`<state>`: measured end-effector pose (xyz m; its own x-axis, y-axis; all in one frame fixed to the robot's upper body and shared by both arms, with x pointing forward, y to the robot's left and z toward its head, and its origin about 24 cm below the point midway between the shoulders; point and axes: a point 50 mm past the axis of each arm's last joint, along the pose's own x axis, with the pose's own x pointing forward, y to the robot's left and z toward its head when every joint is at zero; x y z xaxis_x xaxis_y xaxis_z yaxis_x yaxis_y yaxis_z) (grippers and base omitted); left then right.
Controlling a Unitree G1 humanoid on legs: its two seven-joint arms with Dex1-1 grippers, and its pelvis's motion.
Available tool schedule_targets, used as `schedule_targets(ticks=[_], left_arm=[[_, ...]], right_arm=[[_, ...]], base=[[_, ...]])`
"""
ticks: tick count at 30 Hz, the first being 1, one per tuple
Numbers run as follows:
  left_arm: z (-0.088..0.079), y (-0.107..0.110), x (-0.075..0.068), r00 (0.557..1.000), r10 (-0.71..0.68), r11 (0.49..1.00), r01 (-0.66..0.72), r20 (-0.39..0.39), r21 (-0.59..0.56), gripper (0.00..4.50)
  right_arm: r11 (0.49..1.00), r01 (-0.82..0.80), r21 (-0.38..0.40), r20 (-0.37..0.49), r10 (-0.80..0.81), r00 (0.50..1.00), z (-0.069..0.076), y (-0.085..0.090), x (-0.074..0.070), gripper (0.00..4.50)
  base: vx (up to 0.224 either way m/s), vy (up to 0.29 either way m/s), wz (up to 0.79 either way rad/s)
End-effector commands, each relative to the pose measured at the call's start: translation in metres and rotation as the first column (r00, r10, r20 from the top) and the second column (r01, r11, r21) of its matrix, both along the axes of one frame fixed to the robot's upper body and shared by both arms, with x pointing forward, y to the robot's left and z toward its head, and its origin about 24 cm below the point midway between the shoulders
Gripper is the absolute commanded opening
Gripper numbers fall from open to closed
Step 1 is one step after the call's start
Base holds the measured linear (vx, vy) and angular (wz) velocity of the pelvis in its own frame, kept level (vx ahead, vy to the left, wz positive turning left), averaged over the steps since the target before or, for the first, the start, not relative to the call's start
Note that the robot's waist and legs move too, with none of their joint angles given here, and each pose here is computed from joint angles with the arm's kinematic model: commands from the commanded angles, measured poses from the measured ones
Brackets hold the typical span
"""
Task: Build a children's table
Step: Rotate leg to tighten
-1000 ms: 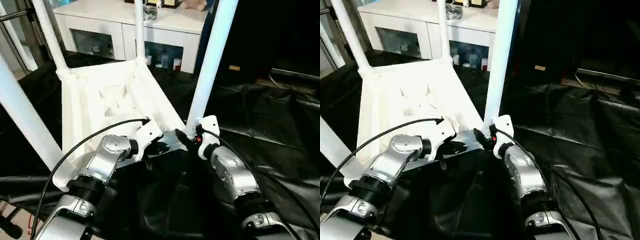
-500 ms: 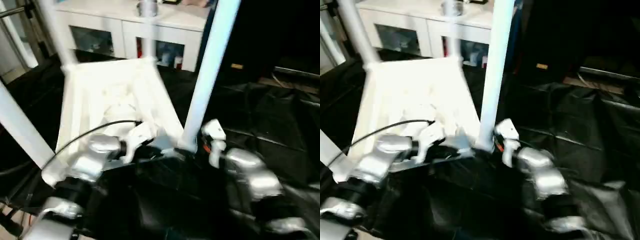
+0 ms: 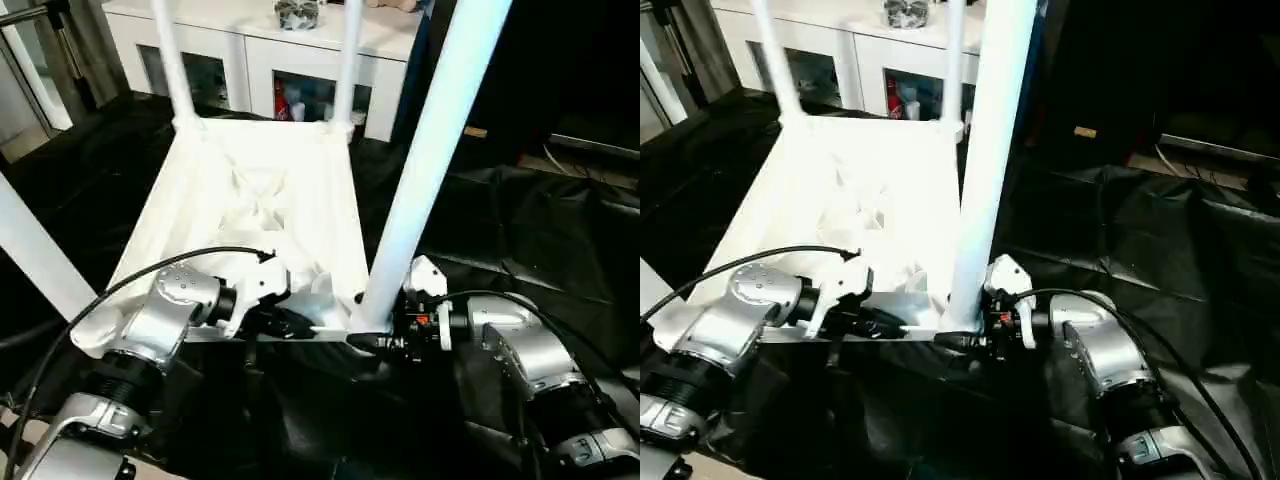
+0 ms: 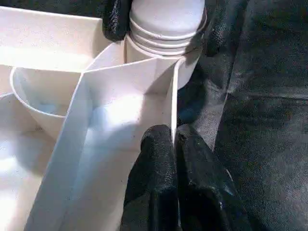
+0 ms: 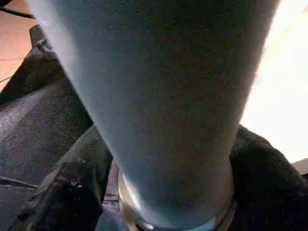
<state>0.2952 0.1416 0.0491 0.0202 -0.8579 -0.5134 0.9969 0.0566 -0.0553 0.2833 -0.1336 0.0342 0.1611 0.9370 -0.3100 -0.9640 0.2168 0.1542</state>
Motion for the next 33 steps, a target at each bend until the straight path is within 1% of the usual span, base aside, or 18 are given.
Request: schedule_targets(ticks=[1, 4, 9, 10, 11, 13, 16, 17, 20, 21, 22, 24, 25, 26, 28, 30, 32, 33], left_arm=[[-0.001, -0.01, -0.004, 0.998, -0.053, 0.998, 0.052, -0.016, -0.033, 0.0], [-0.001, -0.011, -0.002, 0.999, -0.034, 0.999, 0.033, -0.008, -0.038, 0.0], [-0.003, -0.015, 0.003, 0.999, 0.027, 0.999, -0.026, 0.018, -0.045, 0.0], [-0.004, -0.019, 0.008, 0.995, 0.09, 0.995, -0.088, 0.045, -0.046, 0.0], [-0.004, -0.023, 0.011, 0.99, 0.126, 0.991, -0.123, 0.056, -0.056, 0.0], [-0.003, -0.028, 0.014, 0.985, 0.162, 0.985, -0.157, 0.066, -0.073, 0.0], [-0.003, -0.036, 0.015, 0.981, 0.178, 0.981, -0.171, 0.077, -0.088, 0.0], [-0.003, -0.047, 0.016, 0.975, 0.205, 0.975, -0.196, 0.09, -0.101, 0.0], [-0.003, -0.065, 0.016, 0.963, 0.248, 0.965, -0.235, 0.111, -0.118, 0.0], [-0.003, -0.066, 0.017, 0.962, 0.25, 0.964, -0.237, 0.112, -0.118, 0.0], [-0.003, -0.073, 0.016, 0.957, 0.266, 0.96, -0.252, 0.118, -0.124, 0.0], [-0.002, -0.081, 0.015, 0.951, 0.286, 0.953, -0.269, 0.118, -0.14, 0.0], [-0.002, -0.082, 0.015, 0.952, 0.285, 0.953, -0.268, 0.115, -0.143, 0.0], [-0.002, -0.083, 0.014, 0.952, 0.285, 0.952, -0.268, 0.113, -0.146, 0.0], [-0.002, -0.084, 0.013, 0.951, 0.286, 0.952, -0.268, 0.116, -0.147, 0.0], [-0.002, -0.084, 0.012, 0.954, 0.276, 0.954, -0.258, 0.116, -0.15, 0.0], [-0.003, -0.078, 0.009, 0.965, 0.239, 0.963, -0.221, 0.111, -0.154, 0.0], [-0.003, -0.077, 0.008, 0.967, 0.229, 0.965, -0.211, 0.109, -0.154, 0.0]], right_arm=[[0.997, -0.075, -0.007, -0.059, 0.074, 0.996, -0.008, 0.011, -0.008, 3.27], [0.998, -0.063, 0.008, -0.066, 0.064, 0.996, -0.01, 0.012, -0.008, 2.94], [1.0, -0.014, 0.004, -0.081, 0.014, 0.997, -0.015, 0.016, -0.009, 2.75], [0.994, 0.105, -0.028, -0.059, -0.106, 0.993, -0.021, 0.019, -0.001, 2.74], [0.983, 0.178, -0.045, -0.034, -0.18, 0.983, -0.025, 0.021, 0.003, 2.73], [0.959, 0.277, -0.063, -0.005, -0.278, 0.961, -0.028, 0.023, 0.009, 2.71], [0.917, 0.394, -0.066, -0.007, -0.396, 0.918, -0.032, 0.026, 0.016, 2.7], [0.875, 0.482, -0.051, -0.003, -0.483, 0.876, -0.034, 0.035, 0.019, 2.7], [0.827, 0.561, -0.04, 0.032, -0.56, 0.828, -0.037, 0.054, 0.021, 2.7], [0.826, 0.562, -0.038, 0.031, -0.561, 0.827, -0.037, 0.055, 0.021, 2.7], [0.825, 0.566, -0.017, 0.019, -0.565, 0.825, -0.036, 0.065, 0.019, 2.7], [0.834, 0.551, 0.021, 0.001, -0.552, 0.834, -0.034, 0.075, 0.017, 2.7], [0.837, 0.546, 0.031, -0.007, -0.547, 0.837, -0.033, 0.077, 0.017, 2.7], [0.839, 0.543, 0.041, -0.015, -0.543, 0.84, -0.032, 0.079, 0.016, 3.05], [0.837, 0.545, 0.051, -0.035, -0.544, 0.838, -0.032, 0.081, 0.016, 3.42], [0.84, 0.54, 0.05, -0.032, -0.539, 0.842, -0.032, 0.08, 0.017, 3.5], [0.861, 0.507, 0.038, 0.002, -0.507, 0.862, -0.03, 0.074, 0.018, 3.78], [0.868, 0.495, 0.037, 0.009, -0.496, 0.868, -0.029, 0.072, 0.018, 3.78]], base=[[0.0, 0.0, 0.0], [0.0, 0.0, 0.0], [0.0, 0.0, 0.0], [0.0, 0.0, 0.0], [0.0, 0.0, 0.0], [0.0, 0.0, 0.0], [0.0, 0.0, 0.0], [0.0, 0.0, 0.0], [0.0, 0.0, 0.0], [0.0, 0.0, 0.0], [0.0, 0.0, 0.0], [0.0, 0.0, 0.0], [0.0, 0.0, 0.0], [0.0, 0.0, 0.0], [0.0, 0.0, 0.0], [0.0, 0.0, 0.0], [0.0, 0.0, 0.0], [0.0, 0.0, 0.0]])
